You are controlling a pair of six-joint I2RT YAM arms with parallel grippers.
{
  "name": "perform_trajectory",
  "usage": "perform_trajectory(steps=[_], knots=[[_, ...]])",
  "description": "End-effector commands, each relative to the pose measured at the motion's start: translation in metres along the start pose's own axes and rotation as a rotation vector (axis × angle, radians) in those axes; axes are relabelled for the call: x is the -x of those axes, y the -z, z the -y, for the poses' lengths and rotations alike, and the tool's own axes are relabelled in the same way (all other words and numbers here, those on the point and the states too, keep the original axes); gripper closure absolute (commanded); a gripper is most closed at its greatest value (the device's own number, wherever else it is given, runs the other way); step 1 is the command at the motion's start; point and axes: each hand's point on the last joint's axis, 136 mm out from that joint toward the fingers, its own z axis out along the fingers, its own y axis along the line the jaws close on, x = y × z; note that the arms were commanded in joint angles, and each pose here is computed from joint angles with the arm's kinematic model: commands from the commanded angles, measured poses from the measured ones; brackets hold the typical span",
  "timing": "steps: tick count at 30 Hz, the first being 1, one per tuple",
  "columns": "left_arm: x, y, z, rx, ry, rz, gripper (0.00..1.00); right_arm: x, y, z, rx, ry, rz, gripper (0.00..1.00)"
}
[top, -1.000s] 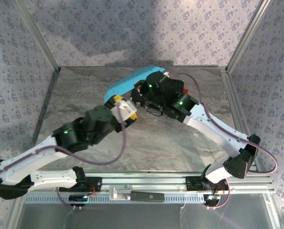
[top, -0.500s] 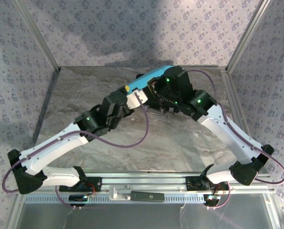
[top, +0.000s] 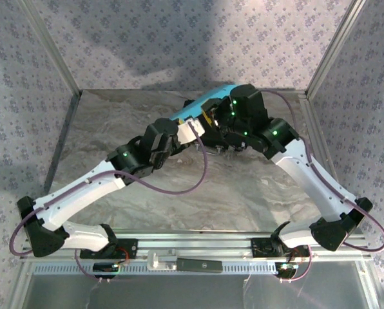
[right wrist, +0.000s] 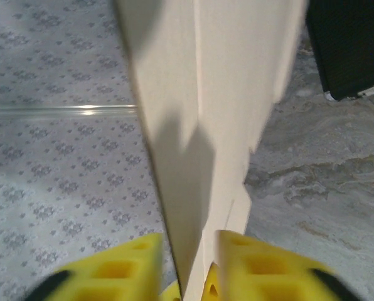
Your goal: Fold the paper box
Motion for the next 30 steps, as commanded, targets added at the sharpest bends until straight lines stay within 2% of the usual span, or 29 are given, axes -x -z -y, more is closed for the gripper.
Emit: perform_trajectory(steps=[1,3,5,8,11,16,23,27,30], knots=[[0.03,0.035,-0.03,-0.063,0.159,0.11,1.0,0.01,0.029,-0.037,0.081,0.202,0.032,0.44],[0.036,0.054,-0.038,-0.143,0.246,0.13,1.0,0.018,0.048,-0.044,0.079,0.302,0.078,0.36],[0.039,0.075,-0.039,-0.264,0.329,0.143,1.0,0.026,0.07,-0.055,0.112,0.402,0.136,0.32],[0.041,0.097,-0.036,-0.381,0.395,0.141,1.0,0.037,0.1,-0.059,0.117,0.488,0.213,0.3],[0.027,0.098,-0.03,-0.446,0.429,0.083,1.0,0.041,0.12,-0.058,0.126,0.504,0.235,0.3],[0.004,0.074,-0.014,-0.546,0.506,-0.037,1.0,0.039,0.119,-0.046,0.126,0.402,0.202,0.3],[-0.033,0.03,0.004,-0.573,0.457,-0.218,1.0,0.027,0.094,0.012,0.033,0.167,0.187,0.34],[-0.045,0.017,0.019,-0.691,0.479,-0.266,1.0,0.025,0.08,0.041,-0.045,0.063,0.189,0.34],[-0.052,0.008,0.03,-0.744,0.43,-0.283,1.0,0.021,0.066,0.056,-0.103,-0.018,0.173,0.35]])
